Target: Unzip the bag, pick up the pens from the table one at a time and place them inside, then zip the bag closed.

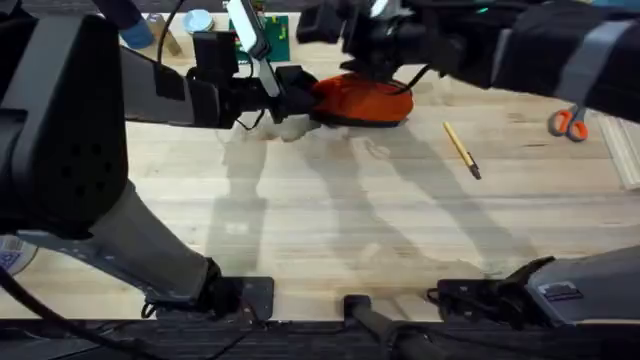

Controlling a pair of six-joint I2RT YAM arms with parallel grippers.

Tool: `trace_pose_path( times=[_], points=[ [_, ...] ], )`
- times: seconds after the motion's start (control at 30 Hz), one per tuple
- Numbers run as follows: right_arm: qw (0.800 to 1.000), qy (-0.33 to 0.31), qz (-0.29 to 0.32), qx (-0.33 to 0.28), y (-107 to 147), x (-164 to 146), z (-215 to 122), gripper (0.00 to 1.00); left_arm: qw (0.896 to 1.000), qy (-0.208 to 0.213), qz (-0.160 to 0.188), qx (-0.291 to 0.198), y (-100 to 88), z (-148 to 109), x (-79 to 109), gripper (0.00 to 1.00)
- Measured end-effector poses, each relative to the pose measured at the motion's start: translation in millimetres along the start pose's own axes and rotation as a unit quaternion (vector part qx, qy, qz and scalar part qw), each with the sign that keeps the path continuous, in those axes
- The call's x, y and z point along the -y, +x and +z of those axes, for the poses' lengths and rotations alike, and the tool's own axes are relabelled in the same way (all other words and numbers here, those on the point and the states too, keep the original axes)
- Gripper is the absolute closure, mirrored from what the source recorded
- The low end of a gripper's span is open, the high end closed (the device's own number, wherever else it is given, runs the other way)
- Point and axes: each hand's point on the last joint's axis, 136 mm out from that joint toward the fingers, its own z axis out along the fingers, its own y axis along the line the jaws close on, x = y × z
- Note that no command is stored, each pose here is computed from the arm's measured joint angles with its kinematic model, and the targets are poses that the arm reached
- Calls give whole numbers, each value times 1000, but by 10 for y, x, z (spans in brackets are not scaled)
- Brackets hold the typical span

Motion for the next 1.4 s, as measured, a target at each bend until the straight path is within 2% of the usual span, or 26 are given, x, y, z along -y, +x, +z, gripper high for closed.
trace_pose_path(
  times=[0.13,0.3,0.73,0.77,0.8,0.83,0.9,0.93,1.0,1.07,1.27,1.4],
  points=[
    [1000,-3,-6,21,-161,-6,-149,5,1000,0,0,0,0,0,0,959],
    [999,3,-27,36,-241,-22,-306,5,1000,-1,1,1,-4,0,-4,938],
    [997,65,-17,30,-314,352,-563,6,1000,-2,3,0,-6,3,-7,928],
    [997,66,-17,29,-308,358,-563,6,1000,-2,4,0,-7,3,-9,853],
    [997,66,-17,28,-304,360,-563,6,1000,-4,5,0,-6,3,-15,730],
    [997,67,-18,27,-300,364,-563,6,1000,-5,6,0,-8,3,-20,563],
    [997,68,-22,27,-298,367,-564,5,1000,-6,5,-1,-3,3,-25,288],
    [997,68,-23,27,-298,367,-564,5,1000,-7,6,-2,-1,3,-28,180],
    [997,68,-26,26,-296,368,-564,5,1000,-7,6,-2,0,3,-29,60],
    [997,68,-27,26,-295,368,-564,6,1000,-8,6,-2,0,3,-31,12],
    [997,69,-38,24,-289,373,-564,6,1000,-10,8,-1,-50,-21,-37,8],
    [996,70,-50,22,-286,376,-564,5,999,-27,23,13,-299,-150,-95,8]
  ],
)
